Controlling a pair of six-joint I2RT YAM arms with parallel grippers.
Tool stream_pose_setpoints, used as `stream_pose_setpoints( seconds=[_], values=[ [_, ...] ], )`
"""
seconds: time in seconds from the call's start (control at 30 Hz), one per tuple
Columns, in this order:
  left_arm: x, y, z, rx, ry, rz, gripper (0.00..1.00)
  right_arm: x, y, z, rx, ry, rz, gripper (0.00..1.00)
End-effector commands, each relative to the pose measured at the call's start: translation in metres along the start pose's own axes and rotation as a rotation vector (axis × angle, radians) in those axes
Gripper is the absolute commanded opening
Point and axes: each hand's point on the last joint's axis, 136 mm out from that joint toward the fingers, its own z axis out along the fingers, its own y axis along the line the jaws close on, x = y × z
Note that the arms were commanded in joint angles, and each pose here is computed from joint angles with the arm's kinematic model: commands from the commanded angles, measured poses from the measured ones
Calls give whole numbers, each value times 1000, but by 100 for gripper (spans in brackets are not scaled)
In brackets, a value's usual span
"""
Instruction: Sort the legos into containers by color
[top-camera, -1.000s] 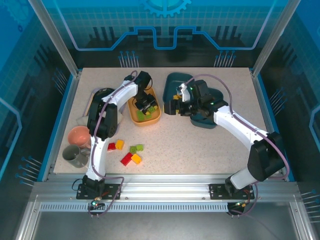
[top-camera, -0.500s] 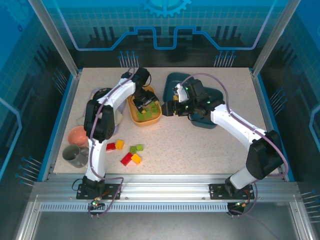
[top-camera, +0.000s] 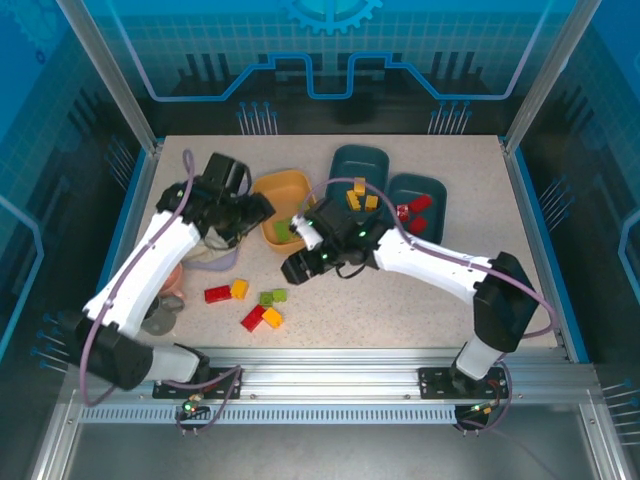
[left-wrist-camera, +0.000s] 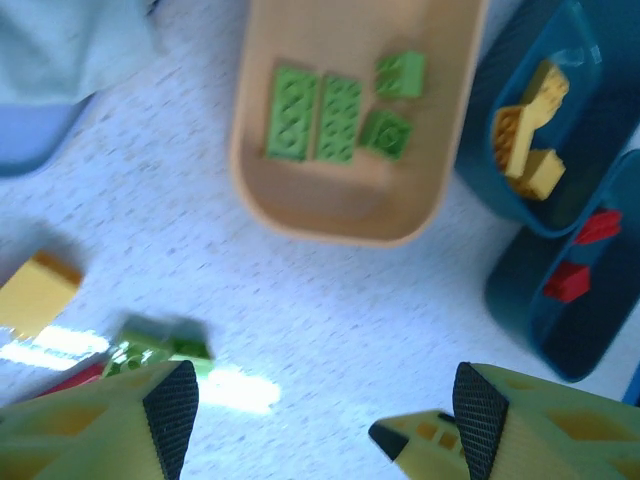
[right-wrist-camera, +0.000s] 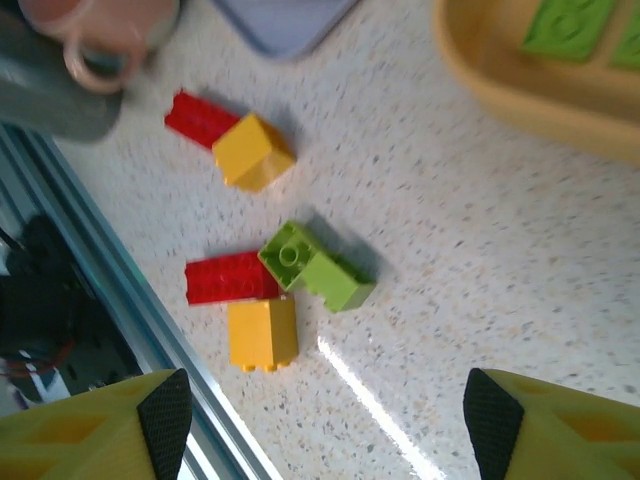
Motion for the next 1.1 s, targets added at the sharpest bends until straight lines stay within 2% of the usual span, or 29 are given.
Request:
stream_pose_setpoints(
  seconds=[0.0, 0.13, 0.27, 0.5, 0.6, 0.9, 1.07],
  values=[
    [25, 38, -9, -51, -3, 1, 71, 19, 23, 15, 51, 71, -130, 75],
    [55, 75, -28, -18, -10, 17, 72, 54, 43, 48, 80, 194, -229, 77],
    [77, 105, -47, 8, -12, 27, 75, 72, 51, 76, 112, 276, -256, 79],
    [86, 120, -62, 13, -27, 24, 75, 80, 53, 110, 145, 358, -280, 78],
    [85, 118, -63, 32, -37, 4, 75, 83, 48, 117, 161, 387, -288, 72],
    [88, 114, -58, 52, -17, 5, 75, 80, 37, 124, 183, 395, -278, 39],
    [88, 104, -47, 89, 6, 1, 75, 70, 28, 111, 202, 360, -261, 31]
  ],
)
